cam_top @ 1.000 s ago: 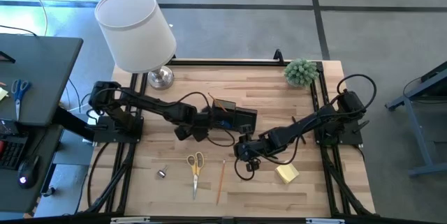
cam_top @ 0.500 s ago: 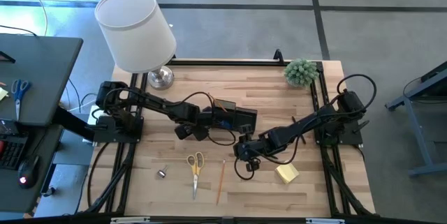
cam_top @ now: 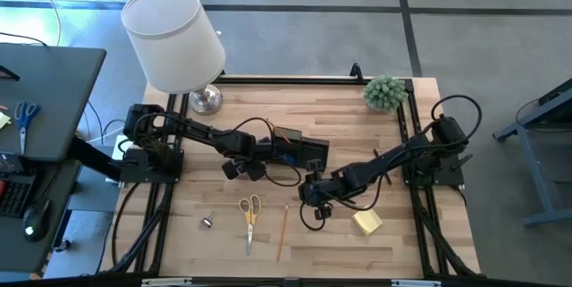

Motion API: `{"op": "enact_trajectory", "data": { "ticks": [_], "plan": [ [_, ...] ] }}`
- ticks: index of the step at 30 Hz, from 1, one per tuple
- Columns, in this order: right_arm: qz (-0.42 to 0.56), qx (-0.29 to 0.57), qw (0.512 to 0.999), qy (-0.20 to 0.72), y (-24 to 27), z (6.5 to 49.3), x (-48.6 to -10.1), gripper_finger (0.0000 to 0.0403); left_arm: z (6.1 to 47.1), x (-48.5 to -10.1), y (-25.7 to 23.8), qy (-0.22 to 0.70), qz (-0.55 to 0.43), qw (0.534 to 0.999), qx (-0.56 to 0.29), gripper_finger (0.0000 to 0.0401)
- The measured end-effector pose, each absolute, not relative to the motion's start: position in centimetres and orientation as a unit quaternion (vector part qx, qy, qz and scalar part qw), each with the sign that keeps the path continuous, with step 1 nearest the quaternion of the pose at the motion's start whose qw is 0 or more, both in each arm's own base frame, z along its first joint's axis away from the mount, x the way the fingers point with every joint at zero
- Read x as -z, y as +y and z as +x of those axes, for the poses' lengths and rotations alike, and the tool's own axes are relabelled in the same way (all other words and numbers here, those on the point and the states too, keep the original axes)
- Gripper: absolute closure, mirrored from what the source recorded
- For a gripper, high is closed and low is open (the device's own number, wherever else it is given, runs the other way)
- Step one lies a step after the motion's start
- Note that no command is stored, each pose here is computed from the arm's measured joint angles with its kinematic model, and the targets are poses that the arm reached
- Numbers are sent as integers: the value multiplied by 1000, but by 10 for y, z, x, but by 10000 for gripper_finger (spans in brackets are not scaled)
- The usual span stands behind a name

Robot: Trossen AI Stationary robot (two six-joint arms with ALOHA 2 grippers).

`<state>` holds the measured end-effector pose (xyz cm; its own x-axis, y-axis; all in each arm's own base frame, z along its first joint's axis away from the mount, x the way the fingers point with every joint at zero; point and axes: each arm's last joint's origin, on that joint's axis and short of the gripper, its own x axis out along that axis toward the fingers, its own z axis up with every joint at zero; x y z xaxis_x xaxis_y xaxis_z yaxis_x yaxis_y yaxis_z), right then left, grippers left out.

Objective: Pick and place office supplies into organizer
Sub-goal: Put the top black binder clip into the desk organizer

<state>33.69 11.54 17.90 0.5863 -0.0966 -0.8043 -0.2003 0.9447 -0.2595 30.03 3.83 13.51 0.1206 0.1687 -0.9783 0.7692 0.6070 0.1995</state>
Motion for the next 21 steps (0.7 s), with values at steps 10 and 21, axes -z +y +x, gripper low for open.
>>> {"op": "enact_trajectory", "data": {
  "ticks": [10, 21],
  "plan": [
    [-164, -30, 876, 454, 115, 337, -179, 263, 297, -137, 37, 643, 353, 647, 207, 270],
    [-165, -26, 878, 448, 115, 338, -180, 263, 301, -174, 8, 643, 344, 664, 164, 280]
  ]
}}
